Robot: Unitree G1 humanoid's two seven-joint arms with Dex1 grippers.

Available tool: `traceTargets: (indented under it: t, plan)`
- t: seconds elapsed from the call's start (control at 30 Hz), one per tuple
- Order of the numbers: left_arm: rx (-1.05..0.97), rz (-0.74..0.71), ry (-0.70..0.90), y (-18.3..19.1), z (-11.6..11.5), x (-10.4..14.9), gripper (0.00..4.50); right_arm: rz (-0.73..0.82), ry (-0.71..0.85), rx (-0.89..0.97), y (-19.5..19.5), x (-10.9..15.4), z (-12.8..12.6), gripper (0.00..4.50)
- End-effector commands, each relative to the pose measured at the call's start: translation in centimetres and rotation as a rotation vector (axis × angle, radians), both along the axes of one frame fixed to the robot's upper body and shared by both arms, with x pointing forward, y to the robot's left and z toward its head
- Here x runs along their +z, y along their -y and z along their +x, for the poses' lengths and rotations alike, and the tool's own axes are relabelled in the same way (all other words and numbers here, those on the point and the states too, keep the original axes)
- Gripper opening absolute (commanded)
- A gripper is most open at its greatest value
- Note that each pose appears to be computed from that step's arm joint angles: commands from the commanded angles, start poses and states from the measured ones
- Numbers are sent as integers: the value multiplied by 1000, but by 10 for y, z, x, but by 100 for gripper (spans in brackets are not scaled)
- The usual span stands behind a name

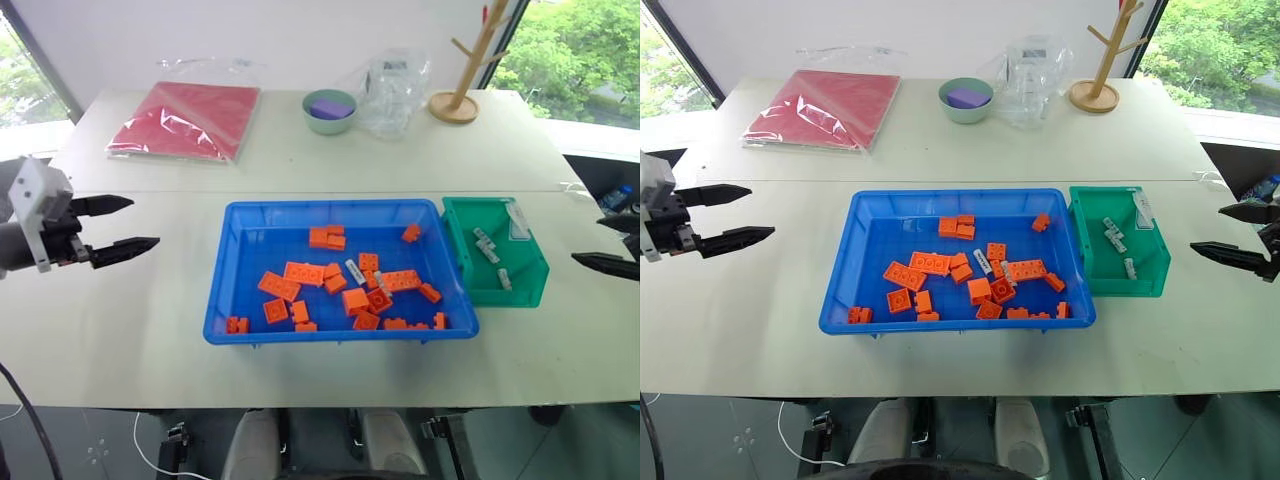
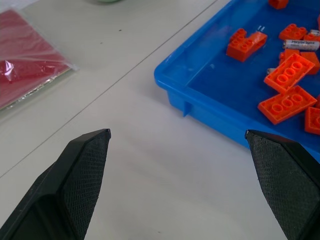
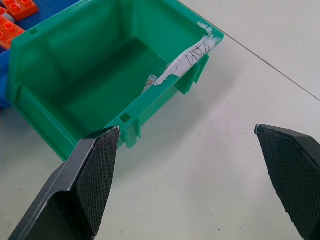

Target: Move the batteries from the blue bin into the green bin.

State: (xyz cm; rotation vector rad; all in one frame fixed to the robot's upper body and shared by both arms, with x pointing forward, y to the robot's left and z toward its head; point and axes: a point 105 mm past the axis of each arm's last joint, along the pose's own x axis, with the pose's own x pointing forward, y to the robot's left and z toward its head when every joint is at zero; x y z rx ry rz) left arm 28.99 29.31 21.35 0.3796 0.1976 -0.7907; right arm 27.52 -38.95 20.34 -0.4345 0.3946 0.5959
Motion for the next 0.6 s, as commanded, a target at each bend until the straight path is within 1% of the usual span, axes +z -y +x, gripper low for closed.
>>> traceTargets:
  t: [0.03,0.2,0.33,0.5,0.6]
  plan:
    - [-1,26,50,1,-3,14,450,-11,37,7,0,7,2,445]
    - [13,21,61,2,-1,16,450,-10,49,-8,3,5,5,445]
    - [17,8,52,1,-1,17,450,30,34,-29,6,3,5,445]
    - [20,22,62,3,1,18,450,-6,47,-45,10,1,8,445]
    - [-16,-3,74,14,-1,21,450,-25,59,-40,10,4,12,445]
